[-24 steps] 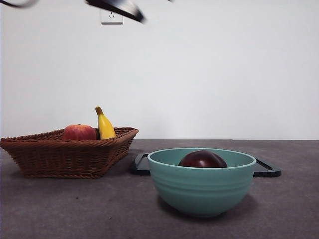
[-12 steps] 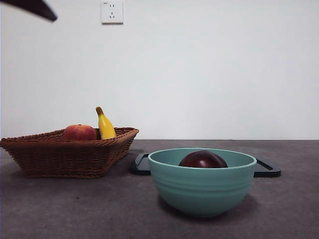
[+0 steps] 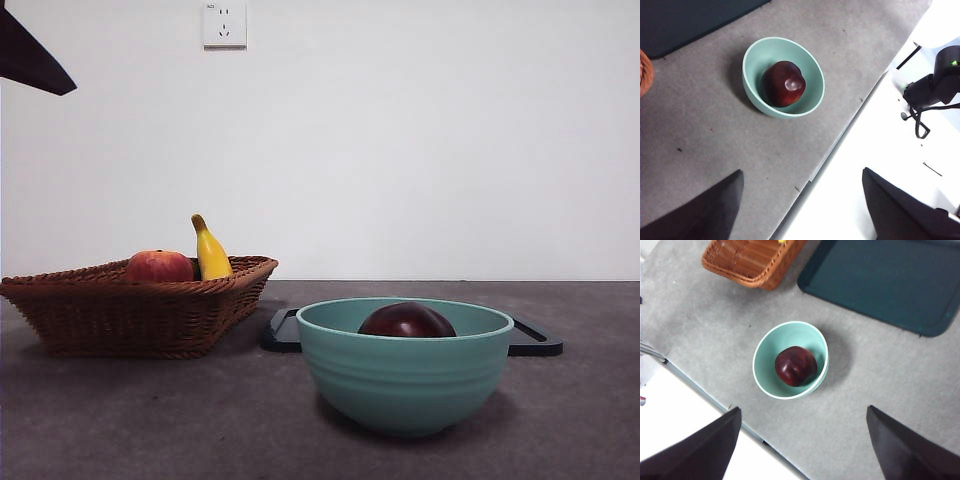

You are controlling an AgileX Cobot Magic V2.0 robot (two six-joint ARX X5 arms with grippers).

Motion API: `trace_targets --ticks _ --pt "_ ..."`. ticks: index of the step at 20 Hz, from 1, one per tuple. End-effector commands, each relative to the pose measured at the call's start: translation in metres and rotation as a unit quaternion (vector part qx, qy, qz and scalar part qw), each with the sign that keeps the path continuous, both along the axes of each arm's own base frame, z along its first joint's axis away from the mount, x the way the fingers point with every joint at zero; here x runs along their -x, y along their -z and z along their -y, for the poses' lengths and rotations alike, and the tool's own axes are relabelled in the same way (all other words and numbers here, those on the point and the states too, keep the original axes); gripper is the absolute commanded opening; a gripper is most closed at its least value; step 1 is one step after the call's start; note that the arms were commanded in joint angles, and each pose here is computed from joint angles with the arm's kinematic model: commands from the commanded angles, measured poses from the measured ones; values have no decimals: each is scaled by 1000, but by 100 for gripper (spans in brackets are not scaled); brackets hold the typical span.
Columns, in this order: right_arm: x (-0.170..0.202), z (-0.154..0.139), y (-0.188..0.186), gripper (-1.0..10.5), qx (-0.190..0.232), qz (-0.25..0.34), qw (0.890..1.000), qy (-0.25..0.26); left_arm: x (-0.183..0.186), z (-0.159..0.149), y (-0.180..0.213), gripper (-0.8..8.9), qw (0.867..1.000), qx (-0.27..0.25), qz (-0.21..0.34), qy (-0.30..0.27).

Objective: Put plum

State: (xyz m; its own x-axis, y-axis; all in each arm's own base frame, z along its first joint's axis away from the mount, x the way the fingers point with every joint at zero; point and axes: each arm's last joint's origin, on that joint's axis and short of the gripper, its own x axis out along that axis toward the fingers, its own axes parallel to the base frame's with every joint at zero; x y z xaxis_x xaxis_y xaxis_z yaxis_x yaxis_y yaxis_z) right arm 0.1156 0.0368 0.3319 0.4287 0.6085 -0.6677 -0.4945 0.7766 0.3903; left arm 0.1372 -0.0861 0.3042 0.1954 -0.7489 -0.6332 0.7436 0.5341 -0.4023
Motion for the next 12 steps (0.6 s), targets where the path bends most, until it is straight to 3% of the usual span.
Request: trace_targets --ticks 1,6,10,12 --pt "-10 -6 5 400 -5 -25 1000 -5 -1 1 -3 374 1000 4 12 7" --pt "-37 -30 50 400 7 -70 998 -8 -1 1 -3 374 1000 4 11 7" --pt "-54 -49 82 399 13 -69 998 2 -1 1 -3 374 1000 4 11 7" --pt "-60 -58 93 342 28 -66 997 -1 -1 1 -3 374 1000 4 12 7"
